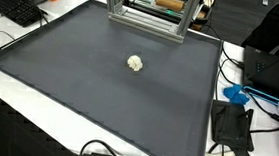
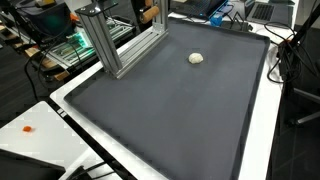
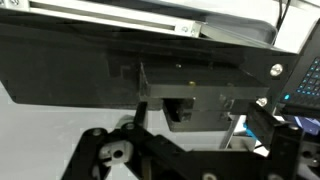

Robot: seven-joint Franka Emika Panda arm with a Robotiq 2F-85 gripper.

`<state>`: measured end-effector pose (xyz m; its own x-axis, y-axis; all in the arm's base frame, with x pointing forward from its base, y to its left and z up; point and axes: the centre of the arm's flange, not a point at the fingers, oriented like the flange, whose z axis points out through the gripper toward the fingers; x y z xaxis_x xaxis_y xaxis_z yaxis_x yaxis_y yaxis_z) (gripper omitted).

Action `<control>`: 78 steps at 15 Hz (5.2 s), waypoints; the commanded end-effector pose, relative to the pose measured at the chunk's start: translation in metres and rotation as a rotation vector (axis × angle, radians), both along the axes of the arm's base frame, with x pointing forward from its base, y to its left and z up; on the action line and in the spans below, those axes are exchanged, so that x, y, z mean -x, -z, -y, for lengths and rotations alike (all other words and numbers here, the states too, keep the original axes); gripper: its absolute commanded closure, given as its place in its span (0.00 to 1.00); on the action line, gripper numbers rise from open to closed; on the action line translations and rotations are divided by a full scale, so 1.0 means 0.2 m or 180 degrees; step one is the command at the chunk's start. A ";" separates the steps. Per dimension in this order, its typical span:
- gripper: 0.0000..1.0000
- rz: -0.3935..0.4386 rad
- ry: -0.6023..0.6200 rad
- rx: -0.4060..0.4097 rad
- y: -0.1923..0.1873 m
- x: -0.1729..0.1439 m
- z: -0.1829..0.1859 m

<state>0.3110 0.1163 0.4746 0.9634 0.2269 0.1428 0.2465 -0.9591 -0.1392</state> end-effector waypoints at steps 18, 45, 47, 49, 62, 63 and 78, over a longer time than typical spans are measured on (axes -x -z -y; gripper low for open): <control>0.00 -0.0115 -0.0051 0.0394 0.03 0.00 0.01; 0.00 -0.0437 -0.0221 0.0698 0.13 -0.06 0.03; 0.26 -0.0427 -0.0231 0.0684 0.13 -0.06 0.03; 0.30 -0.0430 -0.0237 0.0671 0.13 -0.05 0.03; 0.69 -0.0410 -0.0290 0.0589 0.04 -0.06 0.00; 0.69 -0.0398 -0.0280 0.0589 0.01 -0.07 0.00; 0.69 -0.0698 -0.0383 0.0439 -0.08 -0.21 0.07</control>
<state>0.3585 0.1152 0.4988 0.9404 0.3383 -0.0336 0.3363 -0.9403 -0.0530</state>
